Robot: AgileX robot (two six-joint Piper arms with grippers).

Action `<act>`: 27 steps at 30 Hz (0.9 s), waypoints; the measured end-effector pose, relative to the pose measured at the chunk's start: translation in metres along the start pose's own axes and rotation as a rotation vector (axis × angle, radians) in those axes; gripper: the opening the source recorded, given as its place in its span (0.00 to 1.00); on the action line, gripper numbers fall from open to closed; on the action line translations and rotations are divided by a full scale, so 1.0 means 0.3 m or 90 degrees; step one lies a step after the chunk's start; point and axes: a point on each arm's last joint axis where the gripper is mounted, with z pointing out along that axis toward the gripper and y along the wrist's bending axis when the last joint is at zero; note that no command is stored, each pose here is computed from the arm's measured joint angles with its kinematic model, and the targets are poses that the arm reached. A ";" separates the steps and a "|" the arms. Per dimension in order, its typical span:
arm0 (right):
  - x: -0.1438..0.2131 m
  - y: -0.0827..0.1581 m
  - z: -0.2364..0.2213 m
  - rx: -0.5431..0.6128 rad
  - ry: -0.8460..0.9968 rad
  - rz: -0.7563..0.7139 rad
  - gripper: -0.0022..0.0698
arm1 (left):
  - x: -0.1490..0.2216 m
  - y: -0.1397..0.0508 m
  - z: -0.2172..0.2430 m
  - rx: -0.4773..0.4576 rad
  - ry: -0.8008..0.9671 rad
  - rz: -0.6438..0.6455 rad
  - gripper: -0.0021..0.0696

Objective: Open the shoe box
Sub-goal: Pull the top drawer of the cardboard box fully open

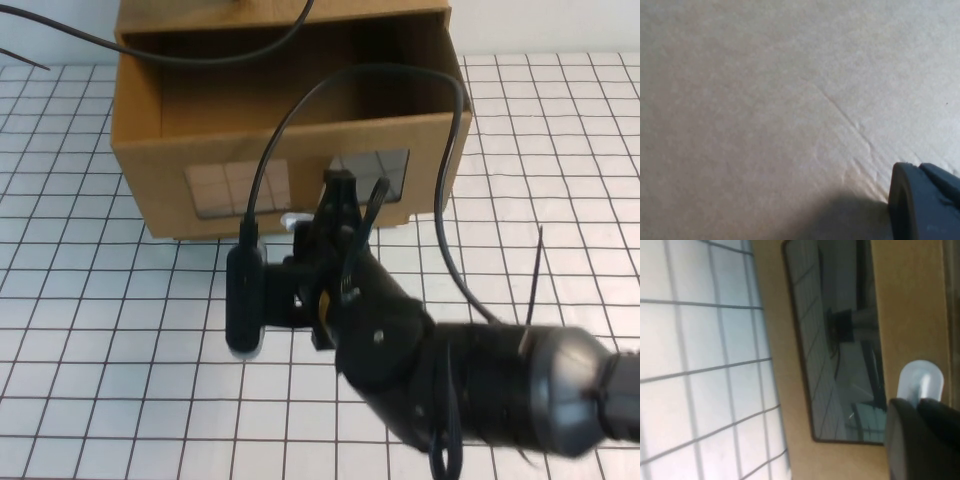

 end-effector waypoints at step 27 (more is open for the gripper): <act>-0.031 0.015 -0.308 -0.024 0.041 0.241 0.23 | -0.019 -0.068 -0.094 0.015 -0.010 0.037 0.03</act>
